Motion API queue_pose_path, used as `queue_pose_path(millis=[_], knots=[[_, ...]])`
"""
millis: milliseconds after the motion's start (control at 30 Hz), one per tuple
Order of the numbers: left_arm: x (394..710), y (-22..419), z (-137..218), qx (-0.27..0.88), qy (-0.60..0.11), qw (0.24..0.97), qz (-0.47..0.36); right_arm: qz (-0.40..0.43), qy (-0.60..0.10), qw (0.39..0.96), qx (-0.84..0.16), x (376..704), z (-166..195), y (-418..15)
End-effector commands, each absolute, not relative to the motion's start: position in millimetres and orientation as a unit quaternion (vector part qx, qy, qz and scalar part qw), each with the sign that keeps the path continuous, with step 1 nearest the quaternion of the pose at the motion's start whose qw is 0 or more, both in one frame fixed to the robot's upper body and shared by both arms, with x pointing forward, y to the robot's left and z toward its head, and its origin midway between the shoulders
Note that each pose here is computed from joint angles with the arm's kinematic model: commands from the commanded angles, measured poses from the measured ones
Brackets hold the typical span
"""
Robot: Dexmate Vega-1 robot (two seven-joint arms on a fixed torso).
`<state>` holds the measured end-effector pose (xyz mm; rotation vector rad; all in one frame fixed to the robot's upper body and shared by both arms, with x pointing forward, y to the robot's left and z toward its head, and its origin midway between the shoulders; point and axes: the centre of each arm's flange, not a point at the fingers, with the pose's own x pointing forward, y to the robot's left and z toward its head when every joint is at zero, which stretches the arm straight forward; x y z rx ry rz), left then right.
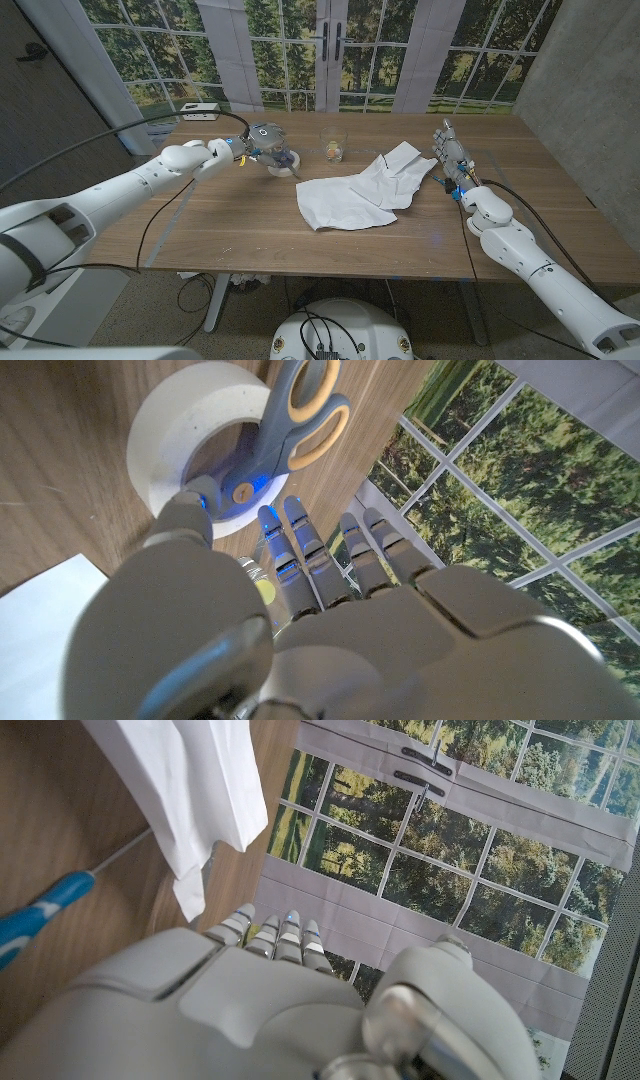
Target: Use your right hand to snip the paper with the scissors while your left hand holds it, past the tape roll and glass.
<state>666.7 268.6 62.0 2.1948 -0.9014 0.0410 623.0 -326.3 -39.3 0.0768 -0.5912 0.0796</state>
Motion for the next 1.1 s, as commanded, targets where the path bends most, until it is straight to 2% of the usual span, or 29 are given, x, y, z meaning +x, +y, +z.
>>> queue_pose_path(millis=[33, 1100], knots=[[670.4, 267.0, 61.3, 0.858, -0.349, 0.377, 0.015, 0.036, -0.287, 0.957, 0.038, 623.4, -41.9, -327.7], [679.9, 262.9, 50.2, 0.863, -0.322, 0.39, -0.012, 0.031, -0.287, 0.956, 0.05, 624.9, -45.5, -332.1]])
